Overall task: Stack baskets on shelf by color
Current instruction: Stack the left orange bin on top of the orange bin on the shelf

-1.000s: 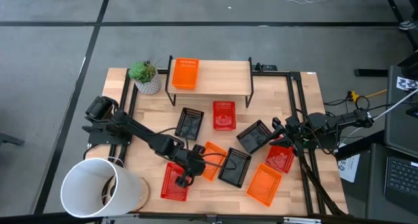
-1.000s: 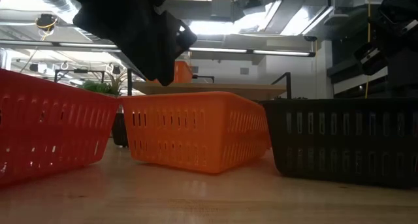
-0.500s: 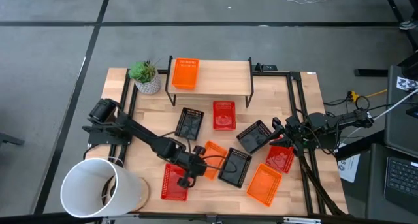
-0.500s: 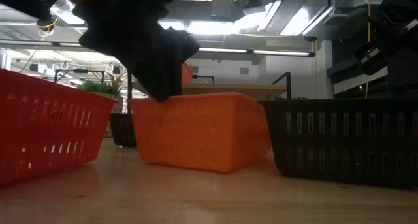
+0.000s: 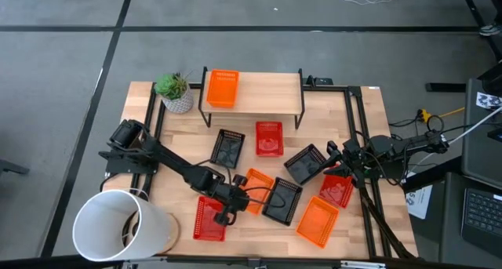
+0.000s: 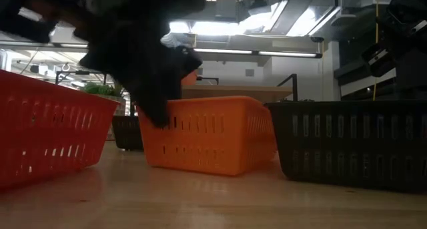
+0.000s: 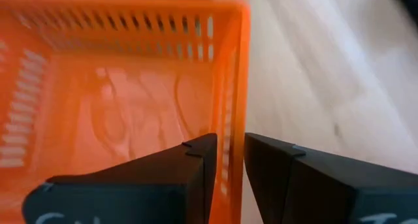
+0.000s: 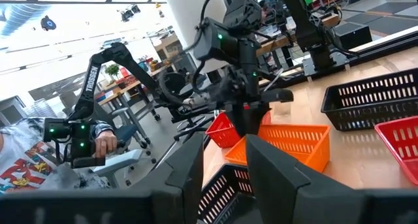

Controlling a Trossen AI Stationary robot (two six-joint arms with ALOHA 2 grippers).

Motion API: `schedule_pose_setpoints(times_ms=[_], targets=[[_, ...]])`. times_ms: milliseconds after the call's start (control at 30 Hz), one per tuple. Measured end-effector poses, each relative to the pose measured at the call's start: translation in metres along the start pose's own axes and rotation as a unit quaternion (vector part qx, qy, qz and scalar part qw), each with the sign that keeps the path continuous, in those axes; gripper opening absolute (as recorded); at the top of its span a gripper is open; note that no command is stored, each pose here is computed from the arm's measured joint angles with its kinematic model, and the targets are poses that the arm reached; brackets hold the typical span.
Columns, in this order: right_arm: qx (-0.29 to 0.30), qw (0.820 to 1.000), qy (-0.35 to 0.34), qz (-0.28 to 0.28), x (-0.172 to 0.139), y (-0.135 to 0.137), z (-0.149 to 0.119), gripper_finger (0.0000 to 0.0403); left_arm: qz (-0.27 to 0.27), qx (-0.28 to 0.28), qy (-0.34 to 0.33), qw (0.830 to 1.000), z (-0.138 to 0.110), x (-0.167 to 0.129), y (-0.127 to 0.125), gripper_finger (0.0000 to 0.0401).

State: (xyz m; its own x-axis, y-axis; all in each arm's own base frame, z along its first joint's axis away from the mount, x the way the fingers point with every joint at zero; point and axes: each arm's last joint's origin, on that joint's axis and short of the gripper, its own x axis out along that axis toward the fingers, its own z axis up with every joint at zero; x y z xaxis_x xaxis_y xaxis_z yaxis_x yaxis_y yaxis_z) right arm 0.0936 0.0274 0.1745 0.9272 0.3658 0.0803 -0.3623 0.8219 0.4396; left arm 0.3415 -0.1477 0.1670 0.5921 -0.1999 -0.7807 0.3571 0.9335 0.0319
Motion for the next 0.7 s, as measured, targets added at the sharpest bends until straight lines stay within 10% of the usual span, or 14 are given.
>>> schedule_pose_setpoints(times_ms=[700], targets=[[0.000, 1.000, 0.002, 0.002, 0.0001, 0.0000, -0.0002, 0.0117, 0.012, -0.004, 0.023, 1.000, -0.0069, 0.0104, 0.0056, 0.0041]])
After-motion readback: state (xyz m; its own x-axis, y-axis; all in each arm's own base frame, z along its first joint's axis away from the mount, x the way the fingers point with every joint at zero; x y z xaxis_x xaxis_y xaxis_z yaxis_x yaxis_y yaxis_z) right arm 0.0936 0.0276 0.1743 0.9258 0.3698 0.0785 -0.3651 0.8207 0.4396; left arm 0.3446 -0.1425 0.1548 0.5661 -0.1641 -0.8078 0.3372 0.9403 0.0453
